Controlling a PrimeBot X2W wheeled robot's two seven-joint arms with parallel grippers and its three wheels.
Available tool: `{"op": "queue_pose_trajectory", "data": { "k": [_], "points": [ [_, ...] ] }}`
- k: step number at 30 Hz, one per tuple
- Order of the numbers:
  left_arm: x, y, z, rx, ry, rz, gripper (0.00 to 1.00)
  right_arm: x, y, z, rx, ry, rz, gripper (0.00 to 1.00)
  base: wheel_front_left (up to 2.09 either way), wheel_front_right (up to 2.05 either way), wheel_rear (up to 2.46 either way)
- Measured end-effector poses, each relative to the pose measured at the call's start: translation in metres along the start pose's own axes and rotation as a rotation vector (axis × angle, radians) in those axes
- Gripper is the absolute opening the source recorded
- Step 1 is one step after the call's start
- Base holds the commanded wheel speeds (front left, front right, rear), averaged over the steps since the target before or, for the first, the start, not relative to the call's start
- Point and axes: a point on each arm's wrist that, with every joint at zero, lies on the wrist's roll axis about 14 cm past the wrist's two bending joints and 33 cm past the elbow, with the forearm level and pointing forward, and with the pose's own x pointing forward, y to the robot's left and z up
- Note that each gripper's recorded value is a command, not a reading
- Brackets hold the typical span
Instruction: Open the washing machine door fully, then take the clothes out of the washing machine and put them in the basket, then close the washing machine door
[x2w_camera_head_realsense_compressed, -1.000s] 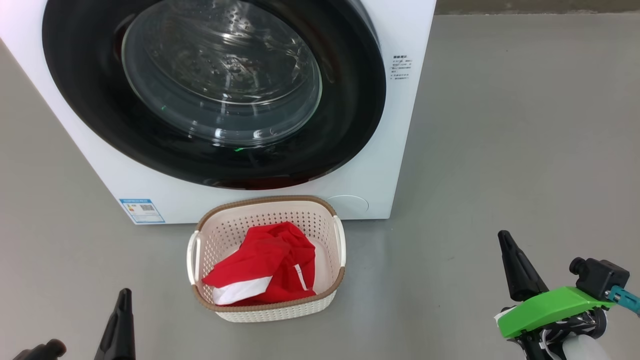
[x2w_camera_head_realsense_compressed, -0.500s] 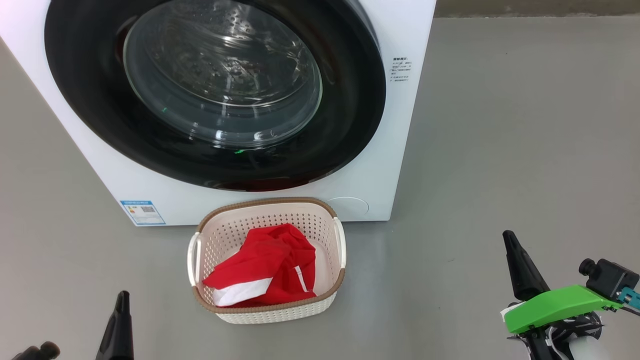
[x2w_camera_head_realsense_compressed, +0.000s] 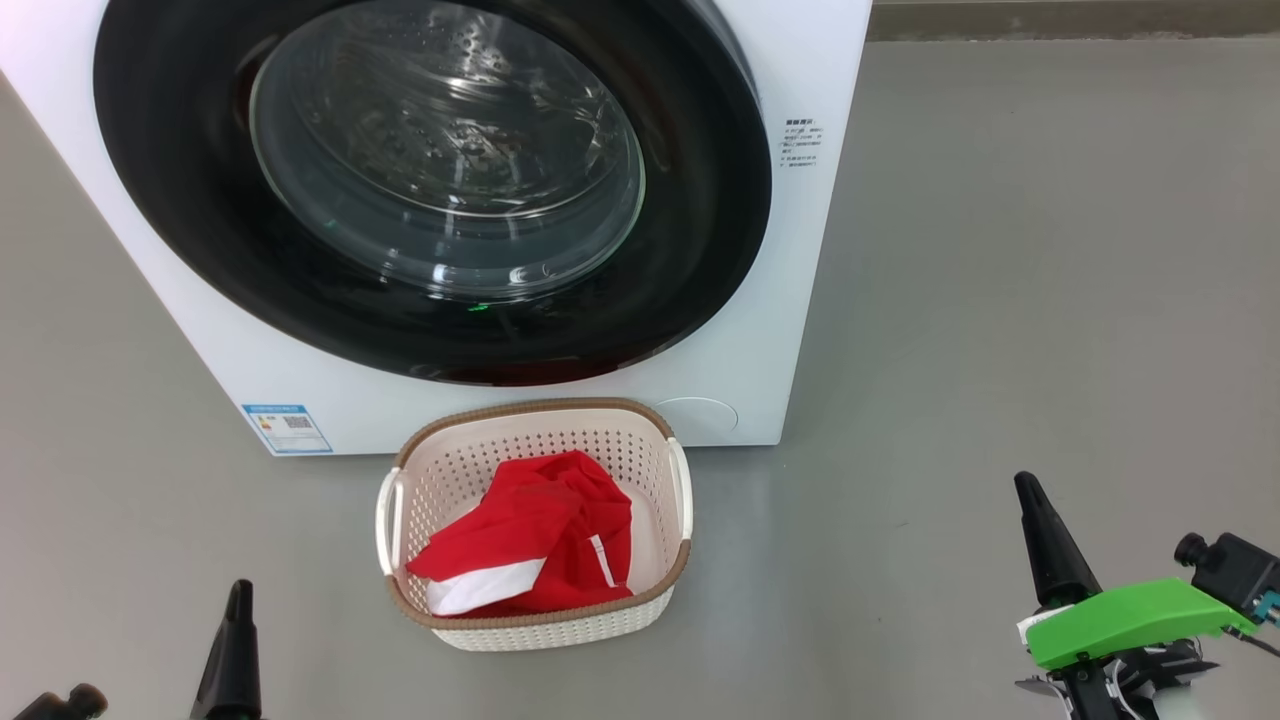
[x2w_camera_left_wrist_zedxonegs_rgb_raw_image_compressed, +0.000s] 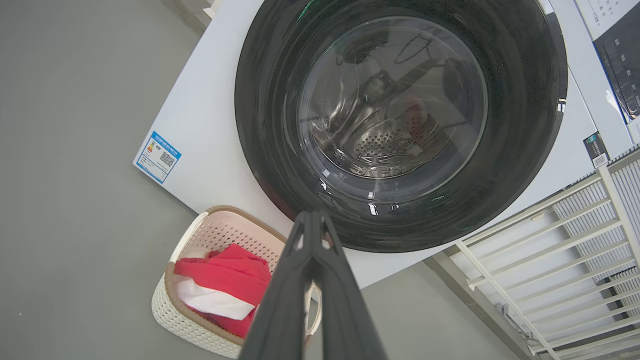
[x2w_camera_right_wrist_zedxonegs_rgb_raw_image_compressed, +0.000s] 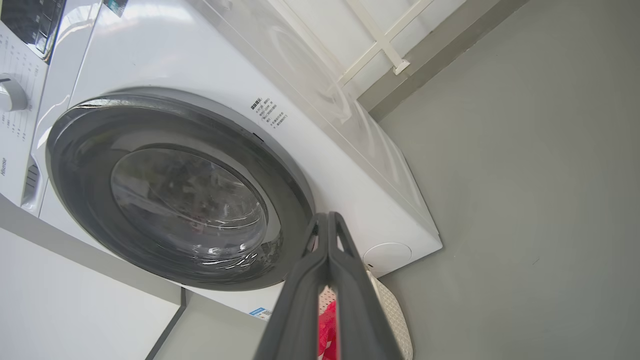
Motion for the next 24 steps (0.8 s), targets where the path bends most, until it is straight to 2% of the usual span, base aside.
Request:
{"op": "queue_pose_trajectory", "data": {
  "k": [24],
  "points": [
    [0.0029,0.0012,-0.0004,-0.222,0.009,0.020,0.00,-0.0019,-0.0008,0.0028,0.247,-0.002,-0.016,0.00,0.00,0.00,0.00]
  ]
}}
